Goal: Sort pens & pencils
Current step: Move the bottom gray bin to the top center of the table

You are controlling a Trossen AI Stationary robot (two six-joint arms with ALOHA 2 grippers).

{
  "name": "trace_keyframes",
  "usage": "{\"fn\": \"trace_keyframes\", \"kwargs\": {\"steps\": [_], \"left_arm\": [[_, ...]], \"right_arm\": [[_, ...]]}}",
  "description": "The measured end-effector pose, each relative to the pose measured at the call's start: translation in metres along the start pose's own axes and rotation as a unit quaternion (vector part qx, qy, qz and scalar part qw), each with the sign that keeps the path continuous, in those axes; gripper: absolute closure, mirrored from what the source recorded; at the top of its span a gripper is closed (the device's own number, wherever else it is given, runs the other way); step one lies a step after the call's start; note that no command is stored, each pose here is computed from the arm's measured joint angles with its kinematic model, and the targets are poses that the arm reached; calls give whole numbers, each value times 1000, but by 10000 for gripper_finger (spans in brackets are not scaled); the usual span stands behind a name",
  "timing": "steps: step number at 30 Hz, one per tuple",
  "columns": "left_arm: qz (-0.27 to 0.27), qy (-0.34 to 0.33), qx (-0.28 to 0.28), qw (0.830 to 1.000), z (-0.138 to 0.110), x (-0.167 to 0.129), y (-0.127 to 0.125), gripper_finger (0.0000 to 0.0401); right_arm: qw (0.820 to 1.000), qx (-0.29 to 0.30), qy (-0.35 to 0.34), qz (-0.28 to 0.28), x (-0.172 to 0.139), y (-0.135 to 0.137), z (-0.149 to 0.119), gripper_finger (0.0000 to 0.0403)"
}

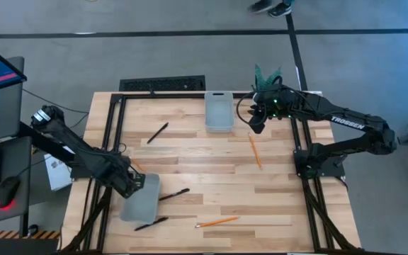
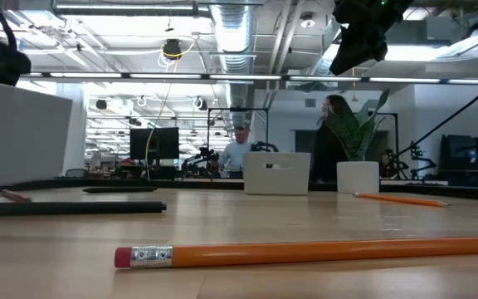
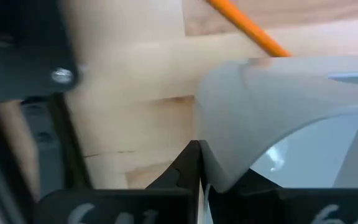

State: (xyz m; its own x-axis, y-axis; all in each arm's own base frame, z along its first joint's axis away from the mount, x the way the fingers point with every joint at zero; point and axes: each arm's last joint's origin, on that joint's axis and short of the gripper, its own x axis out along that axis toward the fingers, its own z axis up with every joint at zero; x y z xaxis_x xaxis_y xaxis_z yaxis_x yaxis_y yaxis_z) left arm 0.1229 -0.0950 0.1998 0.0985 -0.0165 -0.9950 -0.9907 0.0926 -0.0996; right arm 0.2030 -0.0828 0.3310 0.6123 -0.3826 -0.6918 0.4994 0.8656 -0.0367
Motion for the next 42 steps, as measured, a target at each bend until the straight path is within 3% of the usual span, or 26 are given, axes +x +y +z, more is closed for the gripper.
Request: {"fn": "trace_keyframes", "kwargs": {"steps": [8,16,23,30,36,42], "left_arm": [[-7,-65,-2,998,13,-45,-11,397],[-1,-98,23,995,45,-72,-24,397],[-8,-133,42,990,93,-79,-37,397],[-76,-178,50,980,149,-84,-47,397],[-156,-228,47,960,193,-91,-53,397],[-175,-228,52,956,234,-78,-60,397]], "right_arm": [[1000,-5,0,0,0,0,0,280],[1000,-5,0,0,0,0,0,280],[1000,-5,0,0,0,0,0,280],[1000,-5,0,0,0,0,0,280],[1000,-5,0,0,0,0,0,280],[1000,-6,0,0,0,0,0,280]]}}
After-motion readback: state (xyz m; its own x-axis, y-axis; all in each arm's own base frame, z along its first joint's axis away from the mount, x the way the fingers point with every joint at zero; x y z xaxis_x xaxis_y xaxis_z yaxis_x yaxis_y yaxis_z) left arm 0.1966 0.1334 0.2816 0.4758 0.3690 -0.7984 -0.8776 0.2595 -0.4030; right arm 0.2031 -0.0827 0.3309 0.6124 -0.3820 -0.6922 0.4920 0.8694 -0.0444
